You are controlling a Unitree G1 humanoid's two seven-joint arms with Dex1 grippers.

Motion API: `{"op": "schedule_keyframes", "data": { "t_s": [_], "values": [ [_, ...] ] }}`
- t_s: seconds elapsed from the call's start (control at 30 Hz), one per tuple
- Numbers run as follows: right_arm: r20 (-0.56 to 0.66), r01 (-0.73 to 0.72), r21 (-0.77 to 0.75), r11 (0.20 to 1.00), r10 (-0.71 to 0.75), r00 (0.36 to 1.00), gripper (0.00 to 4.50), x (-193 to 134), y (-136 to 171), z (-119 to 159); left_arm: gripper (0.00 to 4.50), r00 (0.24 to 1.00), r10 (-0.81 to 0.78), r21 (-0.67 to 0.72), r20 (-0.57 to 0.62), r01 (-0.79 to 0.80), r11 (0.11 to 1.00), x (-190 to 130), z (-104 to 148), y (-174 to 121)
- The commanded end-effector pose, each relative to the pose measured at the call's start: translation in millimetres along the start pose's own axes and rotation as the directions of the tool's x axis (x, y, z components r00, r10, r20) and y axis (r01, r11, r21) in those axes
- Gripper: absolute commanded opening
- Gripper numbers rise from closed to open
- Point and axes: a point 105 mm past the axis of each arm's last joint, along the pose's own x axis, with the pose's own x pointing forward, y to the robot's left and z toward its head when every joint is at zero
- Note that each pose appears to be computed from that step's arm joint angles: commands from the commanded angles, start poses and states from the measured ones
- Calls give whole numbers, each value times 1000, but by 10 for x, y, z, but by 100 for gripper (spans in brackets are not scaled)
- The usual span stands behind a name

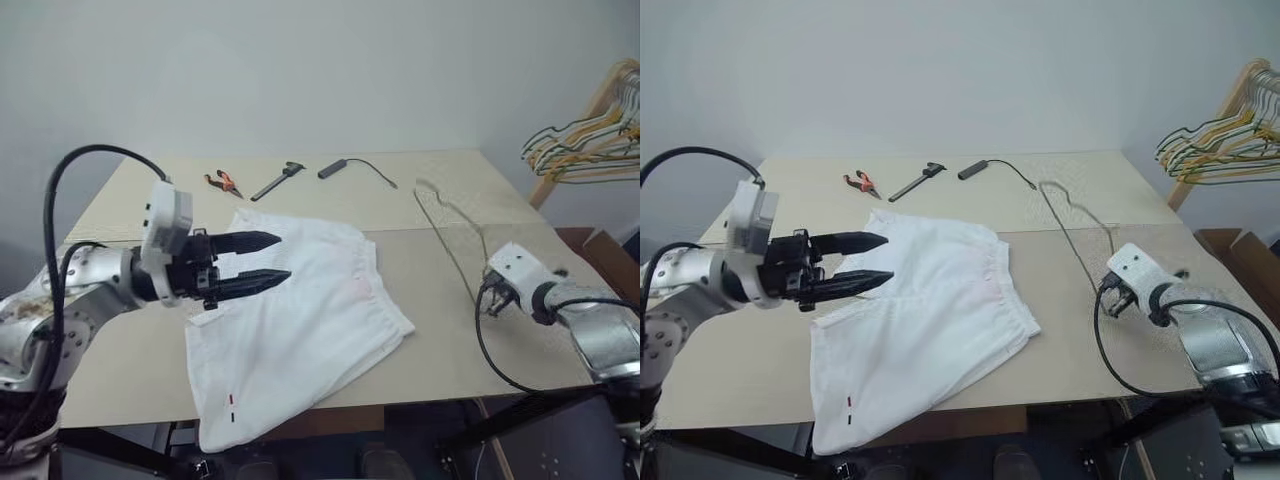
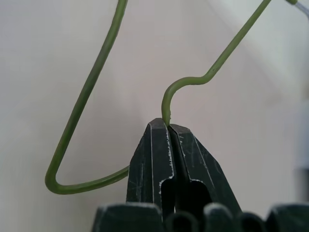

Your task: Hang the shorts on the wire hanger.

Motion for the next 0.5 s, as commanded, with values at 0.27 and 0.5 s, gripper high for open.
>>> {"op": "schedule_keyframes", "data": {
  "t_s": [0.27, 0.5],
  "values": [
    [627, 597, -655, 463, -107, 771, 3, -250, -348, 894, 296, 995, 97, -27, -18, -98, 995, 169, 70, 595],
    [706, 660, -623, 421, -61, 705, 3, -299, -354, 1145, 296, 987, -88, 26, -135, 92, 995, 501, -140, 484]
  ]
}}
